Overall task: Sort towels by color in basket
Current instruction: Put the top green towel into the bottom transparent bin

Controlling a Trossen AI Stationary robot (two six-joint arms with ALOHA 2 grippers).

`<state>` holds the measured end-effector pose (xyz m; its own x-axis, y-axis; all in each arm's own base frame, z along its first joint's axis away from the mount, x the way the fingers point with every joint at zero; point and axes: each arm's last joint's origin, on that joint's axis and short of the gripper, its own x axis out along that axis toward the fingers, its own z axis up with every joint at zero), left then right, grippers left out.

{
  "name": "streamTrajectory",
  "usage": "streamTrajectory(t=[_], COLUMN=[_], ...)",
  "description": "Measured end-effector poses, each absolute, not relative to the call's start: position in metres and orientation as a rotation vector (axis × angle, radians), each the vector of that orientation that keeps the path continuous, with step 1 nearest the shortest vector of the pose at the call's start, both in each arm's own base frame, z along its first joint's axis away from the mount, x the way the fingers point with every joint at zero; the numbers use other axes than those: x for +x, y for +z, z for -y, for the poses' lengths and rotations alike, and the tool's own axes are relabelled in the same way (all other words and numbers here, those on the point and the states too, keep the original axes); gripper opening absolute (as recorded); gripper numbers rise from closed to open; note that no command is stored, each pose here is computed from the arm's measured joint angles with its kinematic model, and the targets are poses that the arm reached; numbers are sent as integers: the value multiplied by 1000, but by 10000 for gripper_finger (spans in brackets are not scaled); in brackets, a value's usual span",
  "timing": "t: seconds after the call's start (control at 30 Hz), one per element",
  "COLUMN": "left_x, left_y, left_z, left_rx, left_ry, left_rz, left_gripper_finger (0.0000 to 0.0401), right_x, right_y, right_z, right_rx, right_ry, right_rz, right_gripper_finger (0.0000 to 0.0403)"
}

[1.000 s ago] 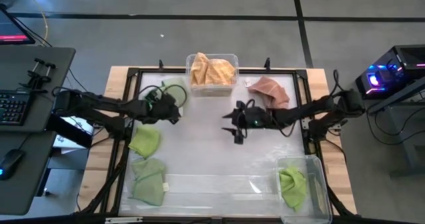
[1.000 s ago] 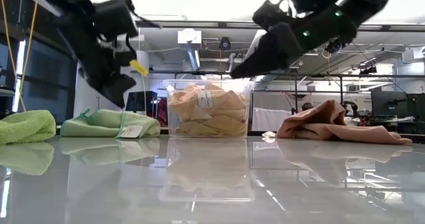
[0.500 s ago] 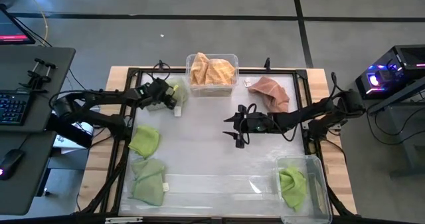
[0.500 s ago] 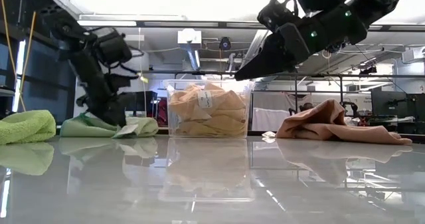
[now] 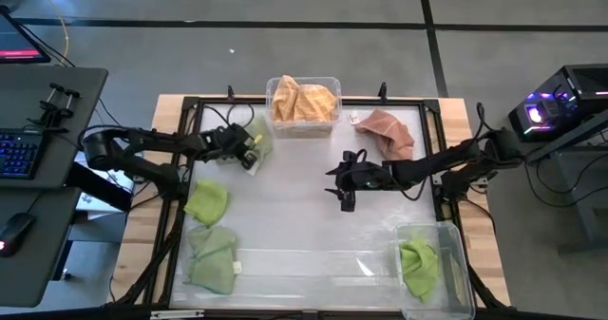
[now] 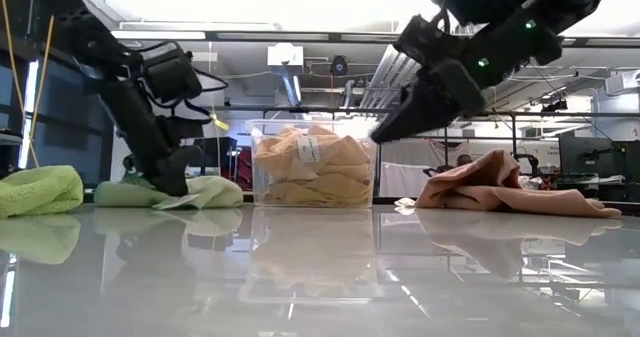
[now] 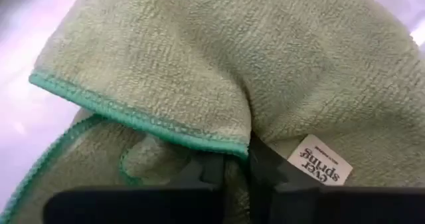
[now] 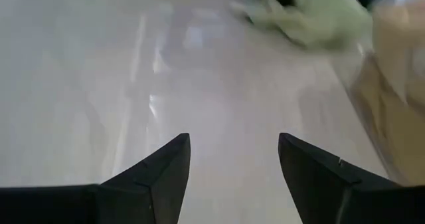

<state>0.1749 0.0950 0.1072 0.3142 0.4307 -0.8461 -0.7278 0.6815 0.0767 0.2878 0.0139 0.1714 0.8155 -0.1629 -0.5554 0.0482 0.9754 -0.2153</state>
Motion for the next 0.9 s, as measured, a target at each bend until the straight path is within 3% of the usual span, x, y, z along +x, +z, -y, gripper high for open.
streamTrajectory(t=[0.17, 0.37, 0.63, 0.9], left_x=[189, 218, 257, 288], left_y=[116, 139, 166, 170], left_z=[-59, -14, 12, 15], left_rx=[-350, -202, 15, 158], left_ry=[523, 206, 98, 71], left_rz=[-977, -846, -504, -349], left_gripper_finger=[29, 9, 5, 4], right_x=[279, 287, 305, 330], right_y=[173, 179, 188, 187], right_z=[-13, -16, -21, -13], right_rx=[-140, -135, -233, -268], right_ry=[-144, -57, 46, -24], right_rz=[-671, -571, -309, -294], right_gripper_finger=[224, 224, 225, 246])
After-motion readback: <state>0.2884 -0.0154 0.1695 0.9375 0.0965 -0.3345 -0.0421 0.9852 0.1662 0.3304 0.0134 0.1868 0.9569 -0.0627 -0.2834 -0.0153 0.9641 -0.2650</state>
